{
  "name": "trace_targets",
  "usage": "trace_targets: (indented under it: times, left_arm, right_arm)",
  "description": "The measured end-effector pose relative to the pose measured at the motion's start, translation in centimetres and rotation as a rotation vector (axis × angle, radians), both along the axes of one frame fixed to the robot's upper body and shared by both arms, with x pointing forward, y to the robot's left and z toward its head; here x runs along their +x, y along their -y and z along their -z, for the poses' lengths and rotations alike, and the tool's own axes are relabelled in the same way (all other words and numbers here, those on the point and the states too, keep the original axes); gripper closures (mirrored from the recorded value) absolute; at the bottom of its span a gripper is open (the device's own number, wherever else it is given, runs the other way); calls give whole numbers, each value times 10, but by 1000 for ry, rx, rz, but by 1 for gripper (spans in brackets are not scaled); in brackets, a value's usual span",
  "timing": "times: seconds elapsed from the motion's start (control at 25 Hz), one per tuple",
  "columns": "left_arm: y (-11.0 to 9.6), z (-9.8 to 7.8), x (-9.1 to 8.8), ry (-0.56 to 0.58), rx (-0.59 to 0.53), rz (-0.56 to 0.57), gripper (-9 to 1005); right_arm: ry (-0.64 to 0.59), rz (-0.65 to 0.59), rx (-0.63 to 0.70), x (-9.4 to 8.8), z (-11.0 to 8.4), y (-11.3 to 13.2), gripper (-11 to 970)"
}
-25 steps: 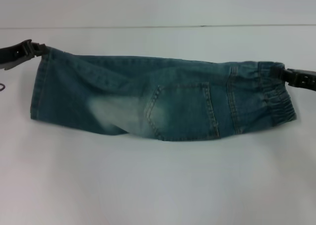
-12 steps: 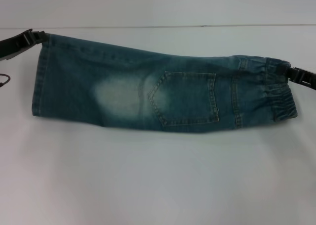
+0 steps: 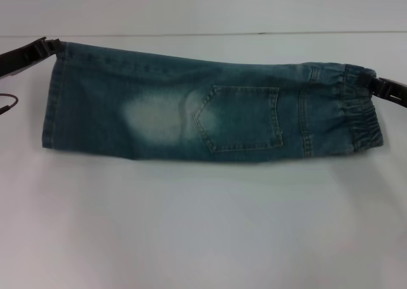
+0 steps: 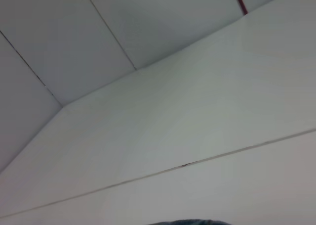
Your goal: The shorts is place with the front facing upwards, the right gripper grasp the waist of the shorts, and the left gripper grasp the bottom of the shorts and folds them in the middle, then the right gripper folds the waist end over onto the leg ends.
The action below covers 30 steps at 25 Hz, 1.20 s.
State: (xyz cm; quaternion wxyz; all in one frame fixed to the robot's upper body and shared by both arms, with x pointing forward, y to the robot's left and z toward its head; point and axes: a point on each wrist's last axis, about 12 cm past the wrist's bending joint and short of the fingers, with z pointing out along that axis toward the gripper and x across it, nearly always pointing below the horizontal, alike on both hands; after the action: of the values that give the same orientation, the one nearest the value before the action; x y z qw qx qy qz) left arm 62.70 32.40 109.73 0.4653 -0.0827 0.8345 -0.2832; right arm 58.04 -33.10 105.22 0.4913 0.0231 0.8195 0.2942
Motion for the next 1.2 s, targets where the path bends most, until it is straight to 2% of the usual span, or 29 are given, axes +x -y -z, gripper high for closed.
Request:
trace_targets:
  times: [0.2,0.44,0.68,0.76,1.12,1.2]
  left_arm:
    - [2,3,1,13,3,-14,938]
    - [11,8,1,53,50,27,872]
    - [16,15,1,42,70,-10,806]
    - [15,16,-1,40,71,-13,784]
    - [13,16,-7,50,33,11,519]
    - [12,15,-8,56,27,20,439]
  right_arm:
    - [9,-10,-21,4,-1,-4,925]
    - [11,-34,-48,11,-3,-13,915]
    - [-8,-28,-74,14,0,-17,903]
    - [-11,-22,-75,14,0,-17,815]
    - [-65,-62,-86,17,-4,-12,441]
    - [-83,-83,-90,18,-8,-8,300]
